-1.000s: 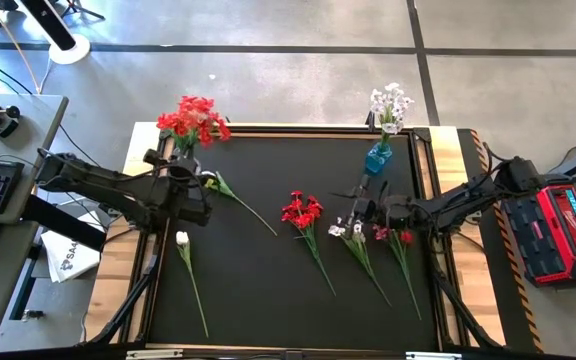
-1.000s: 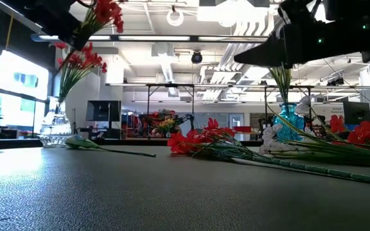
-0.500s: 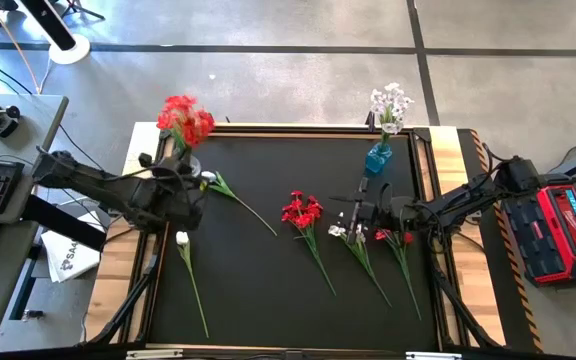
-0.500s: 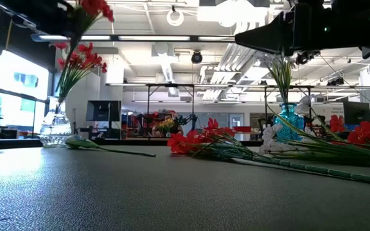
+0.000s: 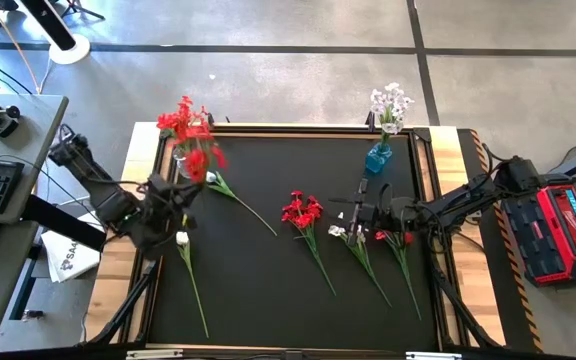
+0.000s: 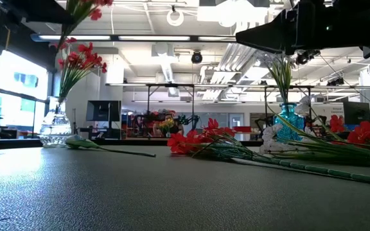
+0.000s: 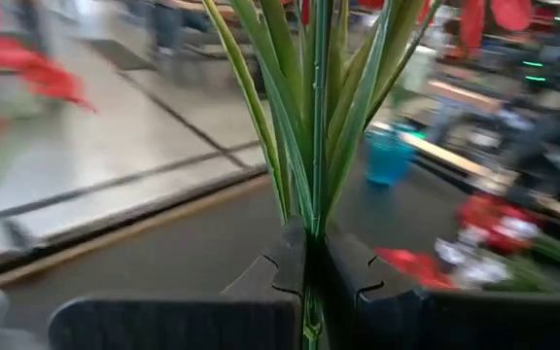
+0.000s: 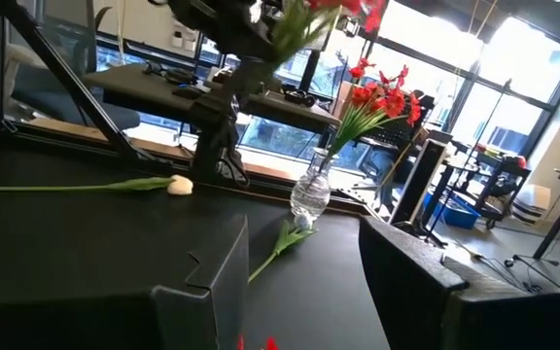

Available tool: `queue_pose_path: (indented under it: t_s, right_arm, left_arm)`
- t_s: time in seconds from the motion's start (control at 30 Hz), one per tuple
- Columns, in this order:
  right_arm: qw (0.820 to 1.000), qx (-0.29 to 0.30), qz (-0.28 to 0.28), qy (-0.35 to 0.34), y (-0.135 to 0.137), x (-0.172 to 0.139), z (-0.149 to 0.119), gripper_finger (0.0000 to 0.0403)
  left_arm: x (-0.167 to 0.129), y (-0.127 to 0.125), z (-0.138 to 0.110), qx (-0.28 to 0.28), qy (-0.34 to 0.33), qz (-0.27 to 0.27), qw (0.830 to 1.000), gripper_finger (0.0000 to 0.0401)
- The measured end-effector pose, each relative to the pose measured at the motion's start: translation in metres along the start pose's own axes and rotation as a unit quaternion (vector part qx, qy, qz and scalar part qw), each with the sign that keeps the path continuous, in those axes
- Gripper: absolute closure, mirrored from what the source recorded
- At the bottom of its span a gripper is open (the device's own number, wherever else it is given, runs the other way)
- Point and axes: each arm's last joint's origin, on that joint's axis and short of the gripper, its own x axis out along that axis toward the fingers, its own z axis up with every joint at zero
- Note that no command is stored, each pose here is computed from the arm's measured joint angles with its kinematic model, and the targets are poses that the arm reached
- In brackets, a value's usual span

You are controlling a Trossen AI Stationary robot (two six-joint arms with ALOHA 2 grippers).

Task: Sort flowers into vase by color
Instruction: Put the left red flowers into the transparent vase

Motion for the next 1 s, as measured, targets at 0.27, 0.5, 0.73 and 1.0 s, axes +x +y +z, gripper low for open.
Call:
queue_pose_path:
  t_s: [0.27, 0.5, 0.73, 1.0]
  right_arm:
    - [1.000, 0.004, 0.019, -0.007, 0.001, 0.000, 0.000, 0.0234]
    - [1.000, 0.004, 0.021, -0.007, 0.001, 0.000, 0.000, 0.0234]
    - [1.000, 0.004, 0.024, -0.006, 0.002, 0.000, 0.000, 0.0234]
    - [1.000, -0.002, 0.031, 0.006, 0.005, -0.001, -0.001, 0.0234]
  left_arm:
    - [-0.006, -0.026, 0.007, 0.026, 0.022, -0.072, 0.997, 0.0401]
    - [0.024, -0.054, 0.007, 0.061, 0.025, -0.170, 0.983, 0.0401]
    - [0.066, -0.036, 0.004, 0.171, -0.131, -0.093, 0.972, 0.0401]
    - [0.072, 0.010, 0.024, 0.273, -0.081, 0.266, 0.921, 0.0401]
